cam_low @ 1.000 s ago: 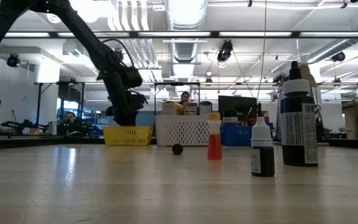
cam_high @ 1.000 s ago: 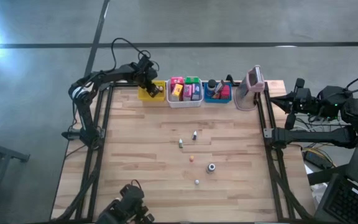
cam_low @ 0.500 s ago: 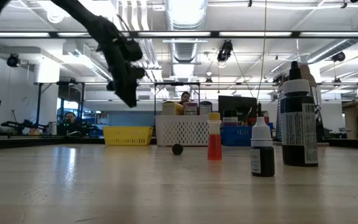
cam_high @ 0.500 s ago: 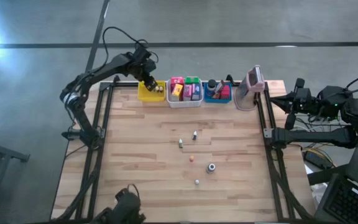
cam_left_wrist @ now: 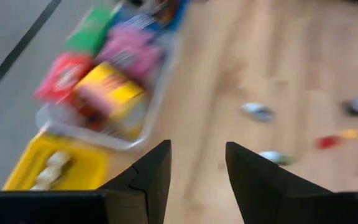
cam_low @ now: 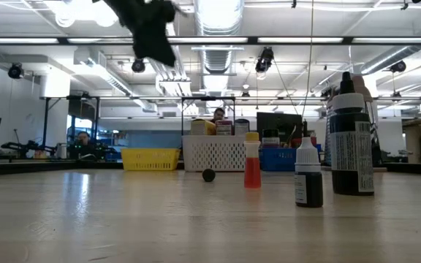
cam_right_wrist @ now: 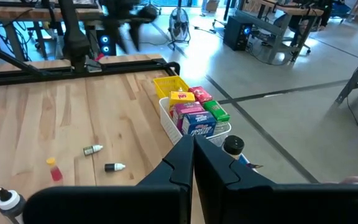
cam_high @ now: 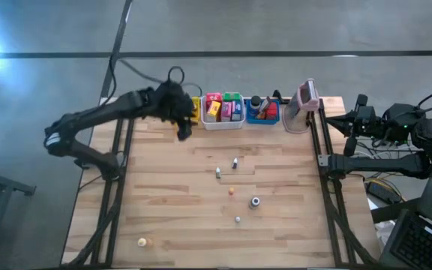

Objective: Pick & Place Kitchen Items
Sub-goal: Put the black food coloring bottle into the yellow basket

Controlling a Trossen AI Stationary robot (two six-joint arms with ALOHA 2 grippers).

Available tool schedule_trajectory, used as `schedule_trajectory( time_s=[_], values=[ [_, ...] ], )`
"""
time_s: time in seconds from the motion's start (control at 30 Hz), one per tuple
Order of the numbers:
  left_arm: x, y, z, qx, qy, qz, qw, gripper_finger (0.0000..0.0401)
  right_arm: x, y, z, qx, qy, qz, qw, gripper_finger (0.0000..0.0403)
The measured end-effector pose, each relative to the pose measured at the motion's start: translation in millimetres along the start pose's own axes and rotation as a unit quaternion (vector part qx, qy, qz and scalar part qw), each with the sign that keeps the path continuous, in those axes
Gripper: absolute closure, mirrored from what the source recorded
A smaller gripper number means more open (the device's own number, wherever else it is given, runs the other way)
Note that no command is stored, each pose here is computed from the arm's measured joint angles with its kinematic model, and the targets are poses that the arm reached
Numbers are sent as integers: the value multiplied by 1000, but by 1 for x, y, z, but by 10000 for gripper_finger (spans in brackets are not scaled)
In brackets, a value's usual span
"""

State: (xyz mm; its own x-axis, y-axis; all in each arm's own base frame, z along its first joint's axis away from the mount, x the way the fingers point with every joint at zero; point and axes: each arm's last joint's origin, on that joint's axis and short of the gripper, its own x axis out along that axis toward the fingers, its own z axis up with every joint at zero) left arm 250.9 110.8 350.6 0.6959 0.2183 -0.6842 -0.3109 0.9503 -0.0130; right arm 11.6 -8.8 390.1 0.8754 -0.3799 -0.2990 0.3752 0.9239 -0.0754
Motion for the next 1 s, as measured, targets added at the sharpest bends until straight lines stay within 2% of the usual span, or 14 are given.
schedule_trajectory(
  time_s=[0.17,0.27,0.37,0.6,0.83,1.0],
  values=[
    [-13,-52,-3,59,-63,-70,994,243,0,0,0,0,0,0,1000,394],
    [-16,-73,-13,84,-60,-101,990,243,0,0,0,1,0,0,1000,394],
    [-21,-86,-24,85,-35,-106,990,243,0,0,0,-2,0,0,1000,394],
    [-35,-103,-66,73,-17,-84,994,253,0,0,0,0,0,0,1000,394],
    [-46,-107,-104,35,-11,-113,993,261,0,0,0,-1,0,0,1000,394],
    [-50,-107,-122,42,-8,-126,991,262,0,0,0,-1,0,0,1000,394]
  ],
)
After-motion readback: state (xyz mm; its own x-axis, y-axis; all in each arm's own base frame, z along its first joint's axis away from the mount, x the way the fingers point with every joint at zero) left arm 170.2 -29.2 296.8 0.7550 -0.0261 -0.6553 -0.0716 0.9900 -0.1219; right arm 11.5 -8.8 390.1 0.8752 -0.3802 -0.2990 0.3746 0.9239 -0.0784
